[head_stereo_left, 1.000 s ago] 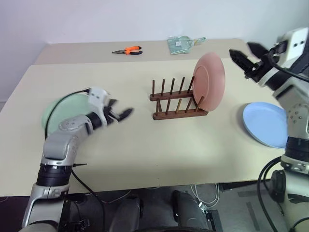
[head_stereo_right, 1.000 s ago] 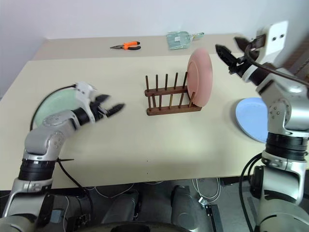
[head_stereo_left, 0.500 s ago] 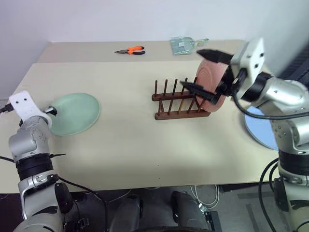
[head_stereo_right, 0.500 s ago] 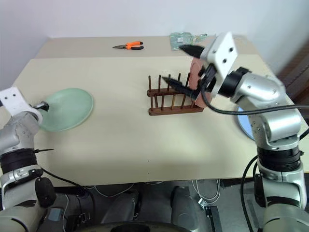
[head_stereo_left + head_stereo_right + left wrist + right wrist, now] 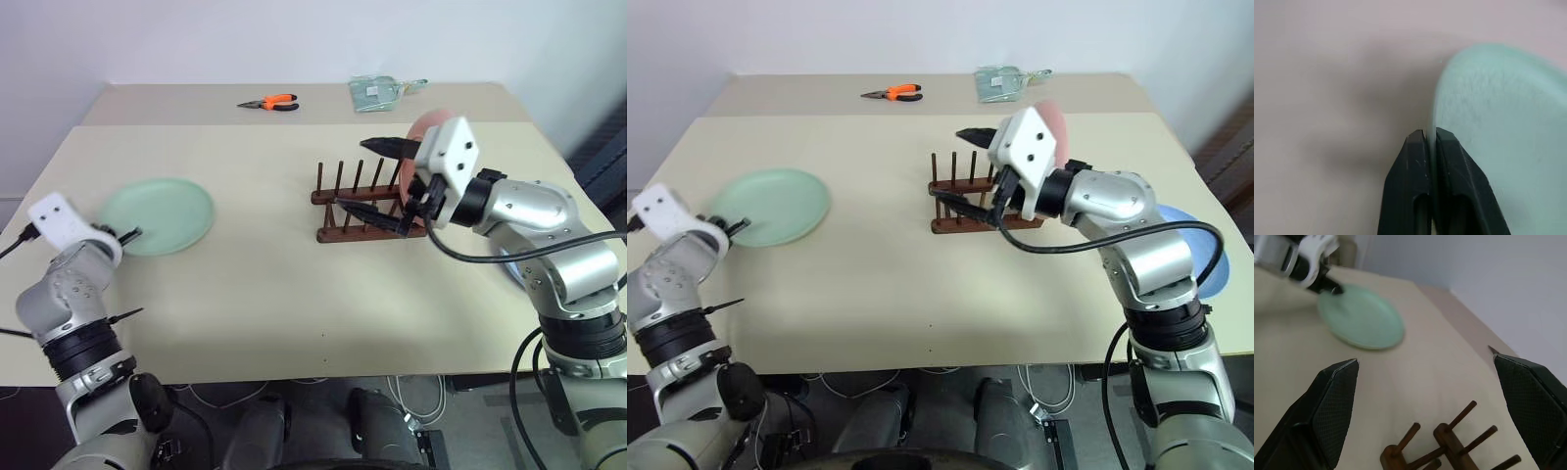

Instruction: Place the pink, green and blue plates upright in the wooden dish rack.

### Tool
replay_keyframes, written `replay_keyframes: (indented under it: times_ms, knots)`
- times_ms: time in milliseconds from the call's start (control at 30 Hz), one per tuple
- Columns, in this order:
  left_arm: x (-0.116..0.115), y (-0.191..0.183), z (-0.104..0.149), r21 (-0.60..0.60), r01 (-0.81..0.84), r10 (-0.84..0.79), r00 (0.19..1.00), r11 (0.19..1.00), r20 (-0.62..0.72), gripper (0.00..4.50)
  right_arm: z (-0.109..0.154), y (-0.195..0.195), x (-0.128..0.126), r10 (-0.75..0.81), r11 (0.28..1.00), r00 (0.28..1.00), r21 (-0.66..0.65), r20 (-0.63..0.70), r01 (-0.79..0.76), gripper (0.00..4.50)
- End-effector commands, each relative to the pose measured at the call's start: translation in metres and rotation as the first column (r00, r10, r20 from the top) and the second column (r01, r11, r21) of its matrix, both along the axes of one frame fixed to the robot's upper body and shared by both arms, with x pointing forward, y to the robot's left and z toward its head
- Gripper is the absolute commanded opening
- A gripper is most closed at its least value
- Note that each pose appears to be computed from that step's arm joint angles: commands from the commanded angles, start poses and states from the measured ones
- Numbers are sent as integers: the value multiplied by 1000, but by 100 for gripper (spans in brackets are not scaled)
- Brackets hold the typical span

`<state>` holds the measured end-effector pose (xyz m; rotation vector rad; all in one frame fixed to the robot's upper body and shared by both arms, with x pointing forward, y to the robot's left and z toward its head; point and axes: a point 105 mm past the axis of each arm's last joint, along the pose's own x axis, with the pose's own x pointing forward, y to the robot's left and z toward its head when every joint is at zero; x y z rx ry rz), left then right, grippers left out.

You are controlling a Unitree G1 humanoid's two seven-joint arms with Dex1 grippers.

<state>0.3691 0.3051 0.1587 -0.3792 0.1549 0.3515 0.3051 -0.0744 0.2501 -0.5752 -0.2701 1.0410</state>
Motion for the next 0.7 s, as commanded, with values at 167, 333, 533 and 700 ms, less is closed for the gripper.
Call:
replay_keyframes:
  times_ms: [167,333,533,700]
  knots:
    - [21,-116,115,201,334,-385,862,921,329,3,-5,47,5,85,975,946,-224,314,-14,450]
    - [13,-173,133,255,471,-534,778,844,331,3,-5,53,36,34,943,879,-306,475,128,450]
    - [4,-193,135,258,527,-587,743,810,321,0,-16,43,52,0,916,863,-345,506,203,367]
    - [10,-173,129,199,479,-518,792,855,321,34,-14,40,51,-7,919,861,-335,509,206,110]
